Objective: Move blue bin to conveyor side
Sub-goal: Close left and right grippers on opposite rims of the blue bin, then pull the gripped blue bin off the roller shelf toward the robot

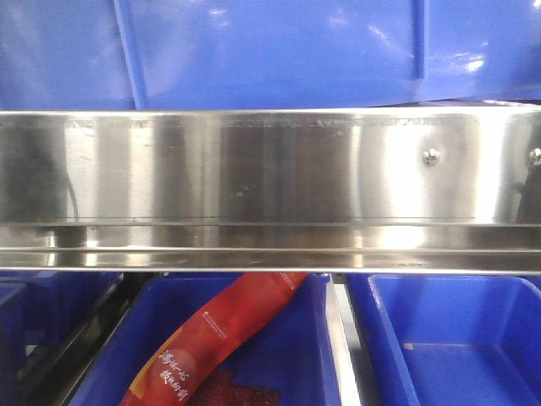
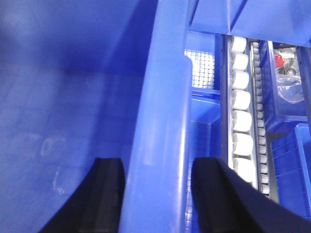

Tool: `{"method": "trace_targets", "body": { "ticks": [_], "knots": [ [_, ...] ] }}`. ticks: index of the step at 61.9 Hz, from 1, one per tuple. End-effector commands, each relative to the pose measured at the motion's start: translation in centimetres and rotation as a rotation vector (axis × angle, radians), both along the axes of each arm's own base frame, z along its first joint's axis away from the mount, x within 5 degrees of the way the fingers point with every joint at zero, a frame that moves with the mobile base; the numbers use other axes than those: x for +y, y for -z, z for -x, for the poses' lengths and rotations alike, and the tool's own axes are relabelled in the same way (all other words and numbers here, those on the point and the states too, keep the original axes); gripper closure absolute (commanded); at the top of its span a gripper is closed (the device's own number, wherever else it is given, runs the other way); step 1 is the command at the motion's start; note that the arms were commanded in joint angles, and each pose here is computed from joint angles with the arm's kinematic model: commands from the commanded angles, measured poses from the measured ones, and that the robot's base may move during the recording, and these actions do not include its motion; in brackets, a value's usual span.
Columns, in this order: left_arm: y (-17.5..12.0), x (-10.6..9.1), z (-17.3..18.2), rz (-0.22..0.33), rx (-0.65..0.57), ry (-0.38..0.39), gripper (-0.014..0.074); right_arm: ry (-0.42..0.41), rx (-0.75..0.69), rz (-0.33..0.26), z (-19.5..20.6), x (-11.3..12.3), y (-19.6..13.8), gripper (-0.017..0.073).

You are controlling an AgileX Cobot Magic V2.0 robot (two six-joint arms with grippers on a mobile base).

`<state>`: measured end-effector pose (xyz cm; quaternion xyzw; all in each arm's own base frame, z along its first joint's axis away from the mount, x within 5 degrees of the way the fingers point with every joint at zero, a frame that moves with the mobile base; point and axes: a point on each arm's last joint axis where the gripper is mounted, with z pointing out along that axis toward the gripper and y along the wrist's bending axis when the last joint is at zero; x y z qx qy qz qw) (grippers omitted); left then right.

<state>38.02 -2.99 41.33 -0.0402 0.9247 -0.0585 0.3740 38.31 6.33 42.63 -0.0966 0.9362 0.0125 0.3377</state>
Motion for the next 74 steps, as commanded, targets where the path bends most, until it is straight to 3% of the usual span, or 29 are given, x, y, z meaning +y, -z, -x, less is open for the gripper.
{"method": "trace_targets", "body": {
  "ticks": [1,17,35,54,62,71,74],
  "knots": [
    [-0.5,-0.3,0.2,0.017,-0.008,0.002,0.0211,0.024,-0.042,0.022,0.2,-0.5,-0.9,0.0637],
    [1.5,-0.4,-0.8,0.018,0.085,0.005,0.0211,0.024,-0.042,0.022,0.2,-0.5,-0.9,0.0637],
    [1.7,-0.5,-1.0,0.025,0.08,0.006,0.0218,0.024,-0.042,0.022,0.2,-0.5,-0.9,0.0637],
    [1.7,-0.5,-1.0,0.025,0.08,0.006,0.029,0.024,-0.042,0.022,0.2,-0.5,-0.9,0.0637],
    [1.7,-0.5,-1.0,0.025,0.08,0.006,0.0387,0.024,-0.042,0.022,0.2,-0.5,-0.9,0.0637],
    [1.7,-0.5,-1.0,0.025,0.08,0.006,0.062,0.024,-0.042,0.022,0.2,-0.5,-0.9,0.0637],
    [1.7,-0.5,-1.0,0.025,0.08,0.006,0.0618,0.024,-0.042,0.022,0.2,-0.5,-0.9,0.0637]
  ]
}}
